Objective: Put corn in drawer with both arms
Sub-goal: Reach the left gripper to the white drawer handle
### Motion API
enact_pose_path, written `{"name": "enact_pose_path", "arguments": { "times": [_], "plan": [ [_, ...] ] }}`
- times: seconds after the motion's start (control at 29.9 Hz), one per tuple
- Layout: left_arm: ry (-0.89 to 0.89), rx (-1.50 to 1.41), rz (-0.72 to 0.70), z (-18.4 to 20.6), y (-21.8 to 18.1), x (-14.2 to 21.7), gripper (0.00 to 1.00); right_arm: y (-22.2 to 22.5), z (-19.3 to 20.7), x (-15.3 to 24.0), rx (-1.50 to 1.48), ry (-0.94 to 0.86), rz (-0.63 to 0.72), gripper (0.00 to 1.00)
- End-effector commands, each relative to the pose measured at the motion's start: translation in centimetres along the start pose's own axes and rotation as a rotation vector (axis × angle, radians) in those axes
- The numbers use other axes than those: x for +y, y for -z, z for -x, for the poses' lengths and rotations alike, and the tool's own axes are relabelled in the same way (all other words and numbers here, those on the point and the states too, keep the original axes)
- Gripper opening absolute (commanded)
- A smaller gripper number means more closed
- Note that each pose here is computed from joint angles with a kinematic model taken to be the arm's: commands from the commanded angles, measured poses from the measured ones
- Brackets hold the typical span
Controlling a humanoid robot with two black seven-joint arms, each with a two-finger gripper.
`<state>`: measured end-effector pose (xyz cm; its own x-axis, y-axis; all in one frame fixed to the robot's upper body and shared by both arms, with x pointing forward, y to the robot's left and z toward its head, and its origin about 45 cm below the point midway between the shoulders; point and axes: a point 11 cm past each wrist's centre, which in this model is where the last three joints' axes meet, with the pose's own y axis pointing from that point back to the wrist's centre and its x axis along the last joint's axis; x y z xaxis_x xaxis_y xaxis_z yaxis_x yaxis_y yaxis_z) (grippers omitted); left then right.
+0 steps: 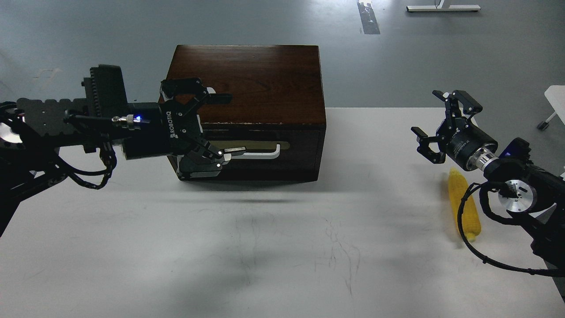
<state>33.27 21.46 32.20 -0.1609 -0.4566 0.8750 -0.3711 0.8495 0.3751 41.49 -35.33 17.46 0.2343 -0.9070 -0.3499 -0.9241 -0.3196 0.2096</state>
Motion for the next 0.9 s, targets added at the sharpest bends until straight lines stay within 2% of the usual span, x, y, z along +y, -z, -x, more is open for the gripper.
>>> {"name": "enact_pose_path", "arguments": {
  "times": [0.0, 0.33, 0.87],
  "plan": [
    [0.025, 0.008, 0.011, 1.0, -0.2, -0.5, 0.98, -0.3, 0.0, 0.0, -0.003, -0.002, 0.003, 1.00],
    [0.083, 0.060, 0.036, 3.5, -0.7, -2.0, 0.98, -0.2, 0.1, -0.1, -0.006, -0.001, -0.001, 1.00],
    [0.120, 0.076, 0.073, 3.3, -1.2, -3.9, 0.98, -0.4, -0.5, 0.0, -0.005, -0.020, 0.002, 1.00]
  ]
}}
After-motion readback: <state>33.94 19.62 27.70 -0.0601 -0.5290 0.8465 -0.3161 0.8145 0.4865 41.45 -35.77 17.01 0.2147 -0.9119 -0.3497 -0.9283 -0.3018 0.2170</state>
